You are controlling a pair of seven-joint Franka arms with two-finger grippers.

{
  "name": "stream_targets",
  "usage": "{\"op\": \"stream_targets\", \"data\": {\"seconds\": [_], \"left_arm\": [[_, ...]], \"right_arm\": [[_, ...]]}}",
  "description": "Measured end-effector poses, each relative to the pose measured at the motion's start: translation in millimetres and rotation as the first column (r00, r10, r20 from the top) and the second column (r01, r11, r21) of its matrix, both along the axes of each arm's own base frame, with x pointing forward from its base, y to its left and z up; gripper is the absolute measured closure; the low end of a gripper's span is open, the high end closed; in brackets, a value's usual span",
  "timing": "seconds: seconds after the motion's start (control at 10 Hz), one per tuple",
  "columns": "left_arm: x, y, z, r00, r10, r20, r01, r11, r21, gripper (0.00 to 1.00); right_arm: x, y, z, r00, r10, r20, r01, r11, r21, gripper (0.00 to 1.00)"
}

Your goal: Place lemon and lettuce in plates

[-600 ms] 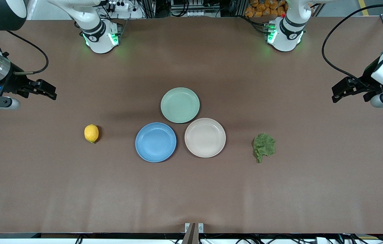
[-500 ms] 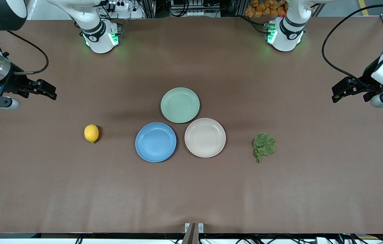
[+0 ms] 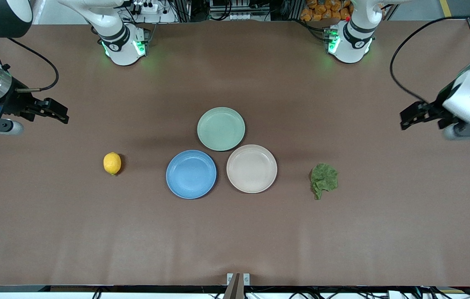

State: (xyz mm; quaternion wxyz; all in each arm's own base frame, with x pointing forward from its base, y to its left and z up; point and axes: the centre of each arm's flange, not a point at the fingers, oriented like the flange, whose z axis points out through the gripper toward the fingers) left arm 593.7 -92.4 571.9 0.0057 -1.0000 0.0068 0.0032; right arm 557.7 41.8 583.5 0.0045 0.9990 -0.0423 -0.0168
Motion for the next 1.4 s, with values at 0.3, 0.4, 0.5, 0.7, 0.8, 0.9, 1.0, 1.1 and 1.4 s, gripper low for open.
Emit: {"op": "stream_targets", "data": {"seconds": [0.3, 0.4, 0.5, 0.7, 0.8, 0.9, 1.0, 1.1, 1.4], "left_arm": [[40.4, -63.2, -117.8, 0.998, -0.046, -0.049, 0.045, 0.999, -0.011, 0.0], [49.3, -81.3, -160.3, 0.997, -0.05, -0.066, 0.049, 0.999, -0.015, 0.0], [55.1, -97.7, -204.0, 0.995, -0.047, -0.085, 0.045, 0.999, -0.016, 0.0], [58.0, -117.9, -285.7, 0.99, -0.055, -0.131, 0.054, 0.998, -0.014, 0.0], [57.2, -121.1, -316.3, 0.988, -0.057, -0.147, 0.056, 0.998, -0.014, 0.0], [55.3, -120.8, -337.8, 0.987, -0.056, -0.152, 0.055, 0.998, -0.015, 0.0], [52.5, -119.5, -353.9, 0.988, -0.055, -0.145, 0.053, 0.998, -0.017, 0.0], [48.6, -118.2, -366.5, 0.989, -0.054, -0.136, 0.052, 0.998, -0.021, 0.0], [41.5, -116.9, -386.7, 0.991, -0.054, -0.125, 0.051, 0.998, -0.025, 0.04]], "right_arm": [[0.1, 0.0, 2.4, 1.0, 0.0, 0.008, 0.0, 1.0, 0.001, 0.0], [0.3, -0.4, 1.5, 1.0, -0.001, 0.006, 0.001, 1.0, 0.001, 0.0], [2.5, -1.2, -4.2, 1.0, -0.002, 0.001, 0.002, 1.0, 0.001, 0.0], [21.9, -5.3, -49.1, 0.999, -0.008, -0.033, 0.008, 1.0, 0.007, 0.0], [37.2, -6.8, -89.5, 0.998, -0.01, -0.065, 0.011, 1.0, 0.013, 0.0], [50.3, -7.4, -134.5, 0.995, -0.01, -0.103, 0.012, 1.0, 0.019, 0.0], [60.2, -7.8, -178.0, 0.991, -0.01, -0.136, 0.014, 1.0, 0.025, 0.0], [68.0, -7.7, -213.7, 0.991, -0.01, -0.135, 0.014, 0.999, 0.031, 0.0], [63.4, -8.7, -305.1, 0.994, 0.024, -0.103, -0.019, 0.999, 0.046, 0.0]]}}
